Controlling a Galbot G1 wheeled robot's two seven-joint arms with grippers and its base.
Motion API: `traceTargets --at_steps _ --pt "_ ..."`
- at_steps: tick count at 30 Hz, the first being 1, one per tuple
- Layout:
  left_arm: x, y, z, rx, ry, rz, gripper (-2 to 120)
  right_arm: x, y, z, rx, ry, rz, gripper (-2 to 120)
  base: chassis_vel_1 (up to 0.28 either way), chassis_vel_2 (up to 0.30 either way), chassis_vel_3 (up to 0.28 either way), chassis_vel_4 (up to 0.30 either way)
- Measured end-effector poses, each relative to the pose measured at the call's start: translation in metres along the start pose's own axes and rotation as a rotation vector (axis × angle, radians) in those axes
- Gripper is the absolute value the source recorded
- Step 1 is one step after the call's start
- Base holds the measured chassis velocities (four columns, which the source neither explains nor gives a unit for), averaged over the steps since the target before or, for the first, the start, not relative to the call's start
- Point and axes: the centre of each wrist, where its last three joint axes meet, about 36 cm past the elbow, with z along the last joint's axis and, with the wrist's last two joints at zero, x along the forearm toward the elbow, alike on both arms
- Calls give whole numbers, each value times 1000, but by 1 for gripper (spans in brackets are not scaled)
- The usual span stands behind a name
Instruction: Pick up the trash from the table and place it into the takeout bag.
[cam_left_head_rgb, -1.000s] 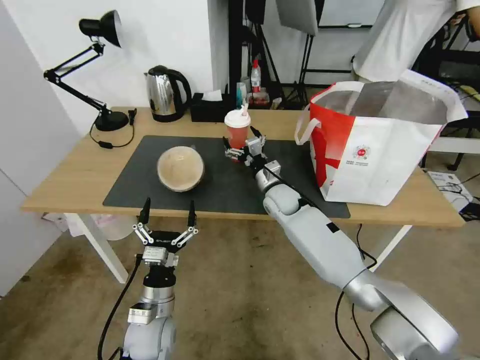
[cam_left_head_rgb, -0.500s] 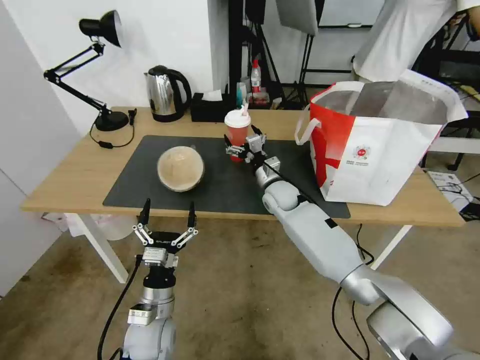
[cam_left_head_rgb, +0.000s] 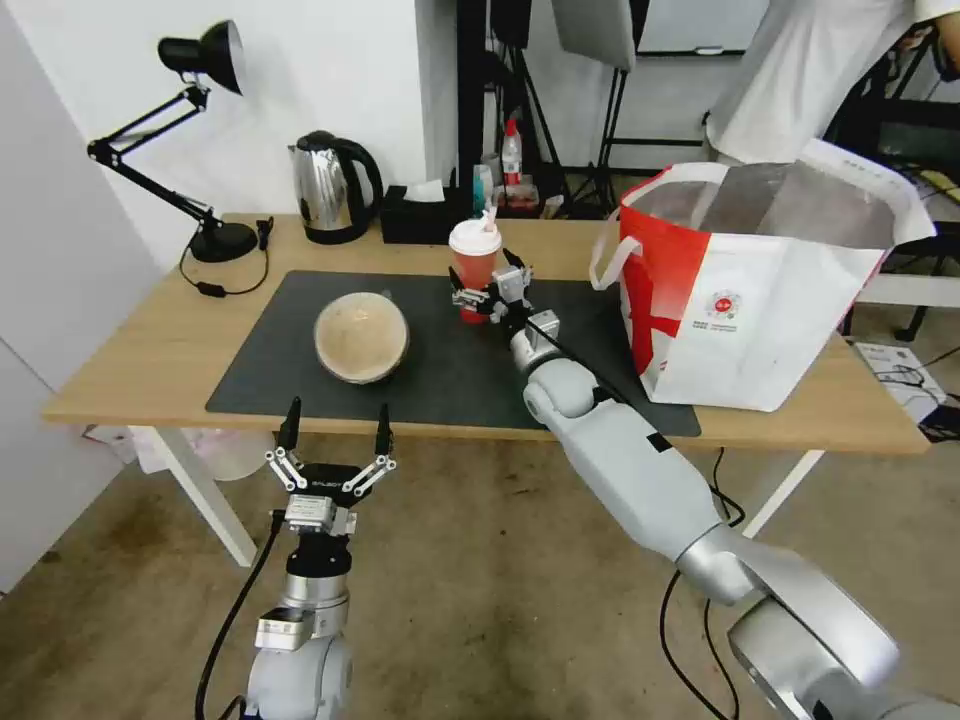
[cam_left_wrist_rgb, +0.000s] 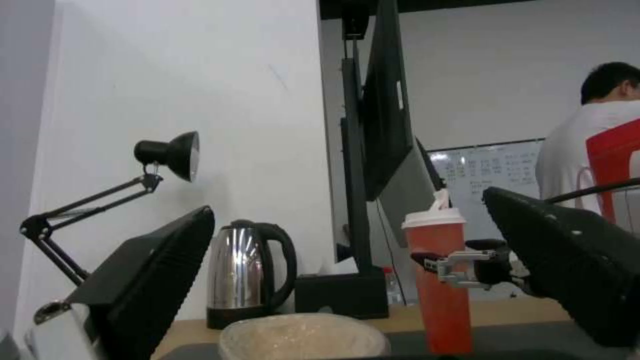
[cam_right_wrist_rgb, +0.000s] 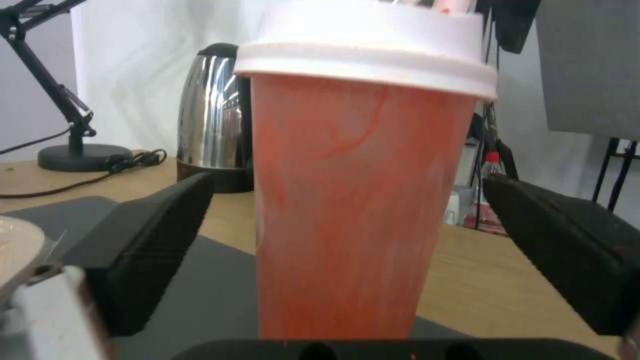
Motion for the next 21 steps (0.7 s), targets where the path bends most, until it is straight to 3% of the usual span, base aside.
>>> traceTargets --at_steps 5,9,12,13,21 --pt "0 0 0 0 0 0 100 0 1 2 -1 4 -7 87 0 0 0 0" --pt "0 0 0 -1 0 0 100 0 1 3 0 7 -13 69 0 0 0 0" --pt "0 0 0 -1 -1 0 100 1 2 3 0 7 -14 63 0 0 0 0" --pt "0 0 1 -1 -1 0 100 1 2 3 0 8 -15 54 0 0 0 0" --pt "-1 1 1 -1 -2 0 100 2 3 4 -1 11 -17 37 0 0 0 0"
